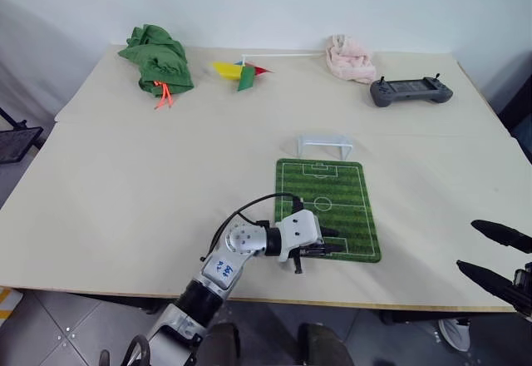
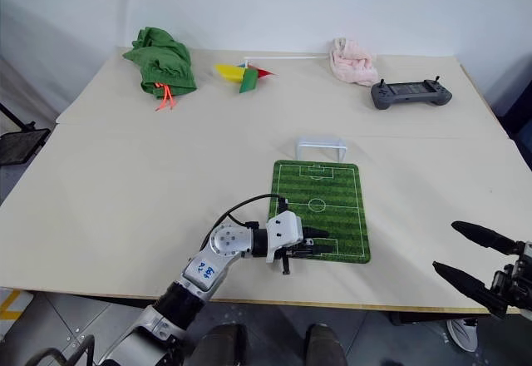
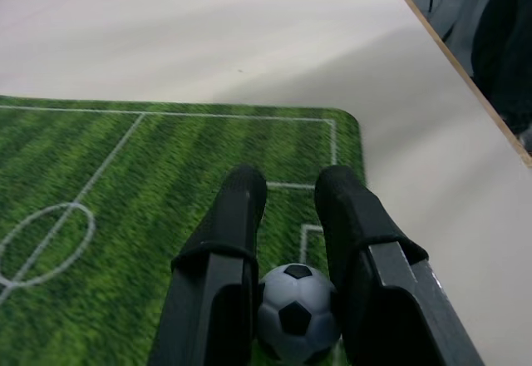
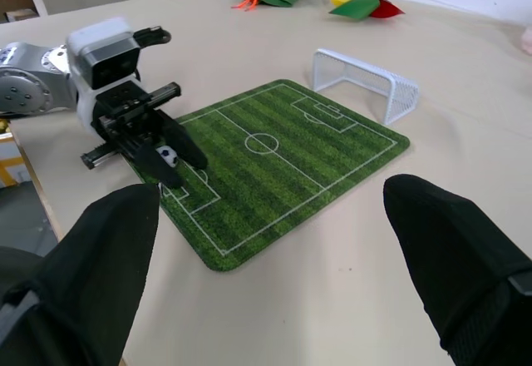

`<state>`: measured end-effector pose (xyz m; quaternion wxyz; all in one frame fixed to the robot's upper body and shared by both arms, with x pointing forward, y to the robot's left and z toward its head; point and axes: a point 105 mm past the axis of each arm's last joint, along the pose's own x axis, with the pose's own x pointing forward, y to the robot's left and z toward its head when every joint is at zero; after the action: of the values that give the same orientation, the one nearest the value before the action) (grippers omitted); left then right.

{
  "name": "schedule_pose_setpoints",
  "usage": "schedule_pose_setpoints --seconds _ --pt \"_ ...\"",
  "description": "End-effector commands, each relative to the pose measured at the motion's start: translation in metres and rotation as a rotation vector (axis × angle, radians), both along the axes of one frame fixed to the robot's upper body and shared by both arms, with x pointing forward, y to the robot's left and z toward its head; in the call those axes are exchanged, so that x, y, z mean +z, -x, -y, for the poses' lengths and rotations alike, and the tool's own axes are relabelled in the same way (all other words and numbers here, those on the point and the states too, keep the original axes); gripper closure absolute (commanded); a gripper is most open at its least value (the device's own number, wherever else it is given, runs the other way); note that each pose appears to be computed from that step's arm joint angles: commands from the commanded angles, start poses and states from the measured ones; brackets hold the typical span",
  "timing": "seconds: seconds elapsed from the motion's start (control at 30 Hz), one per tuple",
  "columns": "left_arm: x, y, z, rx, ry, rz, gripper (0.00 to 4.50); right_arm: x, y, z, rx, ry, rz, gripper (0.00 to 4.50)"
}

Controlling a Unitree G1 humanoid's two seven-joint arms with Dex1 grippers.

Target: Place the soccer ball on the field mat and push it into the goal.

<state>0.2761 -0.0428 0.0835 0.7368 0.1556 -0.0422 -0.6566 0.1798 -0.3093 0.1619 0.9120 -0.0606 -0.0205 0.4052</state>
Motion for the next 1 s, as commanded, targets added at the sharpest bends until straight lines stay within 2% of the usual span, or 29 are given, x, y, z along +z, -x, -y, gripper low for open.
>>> schedule_pose_setpoints --seconds 0.03,0.4,0.83,0.9,0.93,1.0 --pt "0.008 0.003 0.009 -0.029 0.035 0.038 3.64 0.011 0.003 0.001 -0.01 0.02 0.041 0.0" --pt "0.003 -0.006 0.02 -0.036 0.039 0.056 3.64 0.012 0.002 0.001 -0.023 0.028 0.04 0.0" --pt "0.001 0.007 0.024 -0.11 0.044 0.047 3.64 0.013 0.0 0.003 -0.034 0.041 0.039 0.0" --pt "0.001 0.008 0.025 -0.117 0.045 0.044 2.92 0.013 -0.001 0.003 -0.035 0.043 0.042 0.0" --pt "0.001 0.008 0.025 -0.119 0.045 0.043 2.76 0.013 -0.001 0.003 -0.035 0.043 0.043 0.0" --pt "0.0 0.008 0.025 -0.12 0.04 0.038 2.14 0.013 -0.003 0.003 -0.036 0.045 0.045 0.0"
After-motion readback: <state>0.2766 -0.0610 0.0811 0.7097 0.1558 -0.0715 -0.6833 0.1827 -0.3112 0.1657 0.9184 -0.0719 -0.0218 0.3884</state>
